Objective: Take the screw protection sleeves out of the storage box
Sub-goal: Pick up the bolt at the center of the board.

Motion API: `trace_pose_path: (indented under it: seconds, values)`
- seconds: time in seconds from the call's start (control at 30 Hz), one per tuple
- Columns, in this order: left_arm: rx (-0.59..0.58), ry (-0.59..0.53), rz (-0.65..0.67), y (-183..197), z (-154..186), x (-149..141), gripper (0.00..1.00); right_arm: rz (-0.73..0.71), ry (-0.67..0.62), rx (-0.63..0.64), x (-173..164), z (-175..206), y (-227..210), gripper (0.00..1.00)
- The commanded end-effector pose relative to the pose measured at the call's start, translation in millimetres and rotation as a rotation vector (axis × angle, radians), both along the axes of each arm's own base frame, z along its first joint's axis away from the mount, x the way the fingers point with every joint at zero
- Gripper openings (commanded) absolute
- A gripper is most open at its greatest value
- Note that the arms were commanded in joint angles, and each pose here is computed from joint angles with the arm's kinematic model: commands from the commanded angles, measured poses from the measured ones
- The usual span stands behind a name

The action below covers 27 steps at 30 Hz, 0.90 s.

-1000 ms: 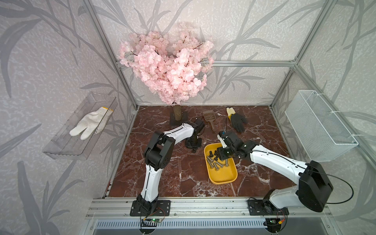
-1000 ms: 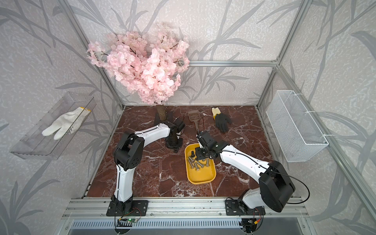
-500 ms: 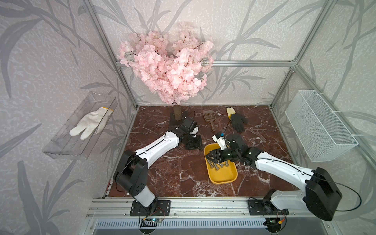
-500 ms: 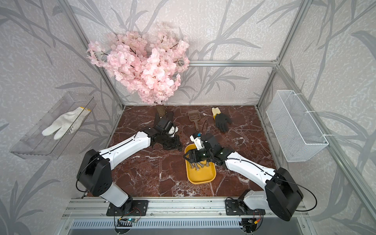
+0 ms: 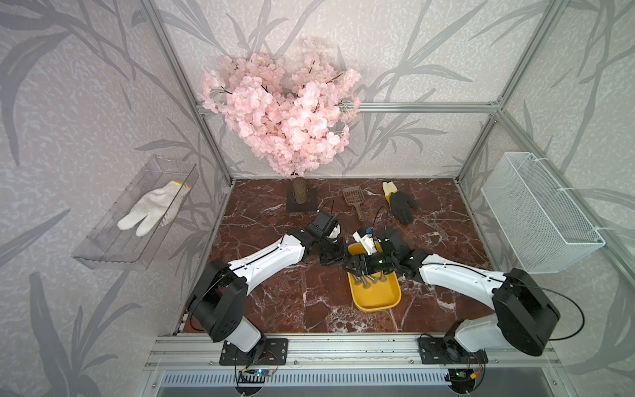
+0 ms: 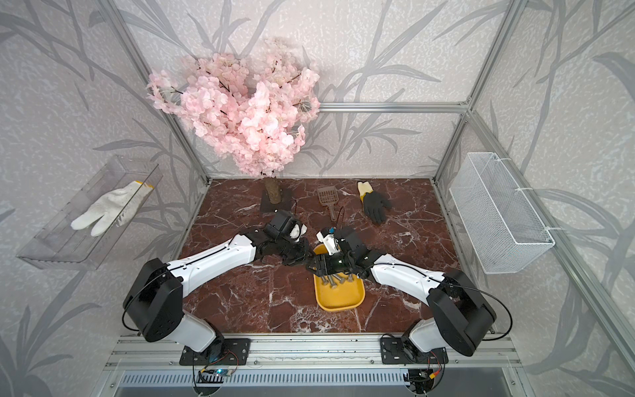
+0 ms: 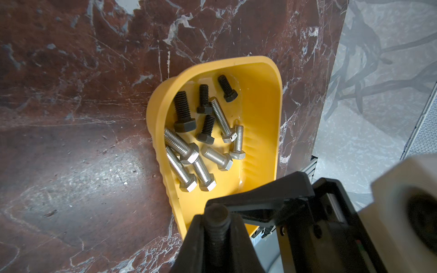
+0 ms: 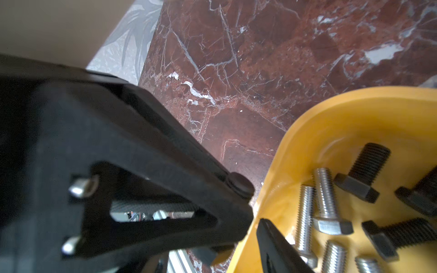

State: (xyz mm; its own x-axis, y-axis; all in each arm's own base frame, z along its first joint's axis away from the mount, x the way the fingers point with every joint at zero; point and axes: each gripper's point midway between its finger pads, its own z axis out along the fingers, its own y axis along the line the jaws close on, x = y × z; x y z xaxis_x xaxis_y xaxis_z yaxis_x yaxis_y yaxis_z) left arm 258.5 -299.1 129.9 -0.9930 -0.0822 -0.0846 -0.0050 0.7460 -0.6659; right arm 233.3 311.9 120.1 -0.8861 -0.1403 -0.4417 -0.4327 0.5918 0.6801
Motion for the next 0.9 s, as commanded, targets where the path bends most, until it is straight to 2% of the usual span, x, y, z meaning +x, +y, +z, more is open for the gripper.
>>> trace_pose_path:
  seconds: [0.0, 0.13, 0.3, 0.53, 0.63, 0.7, 0.87]
  values:
    - [-0.047, -0.013, -0.016, -7, 13, -8, 0.01, -0.017, -0.054, 0.003, 12, 13, 4, 0.58]
    - [-0.050, -0.007, -0.020, -8, 10, -12, 0.03, -0.029, -0.072, -0.001, 16, 17, 2, 0.50]
    - [-0.063, 0.004, -0.037, -12, 8, -16, 0.05, -0.031, -0.090, -0.005, 20, 20, 3, 0.35]
    - [-0.068, 0.016, -0.045, -14, 5, -20, 0.10, -0.038, -0.106, -0.009, 24, 24, 2, 0.19]
    - [-0.081, 0.008, -0.046, -15, 7, -20, 0.20, -0.036, -0.108, -0.011, 24, 24, 2, 0.13]
    - [-0.088, 0.003, -0.045, -16, 8, -20, 0.32, -0.032, -0.112, -0.020, 24, 23, 1, 0.08]
    - [-0.099, -0.022, -0.037, -14, 15, -18, 0.48, -0.027, -0.111, -0.044, 21, 20, -4, 0.02]
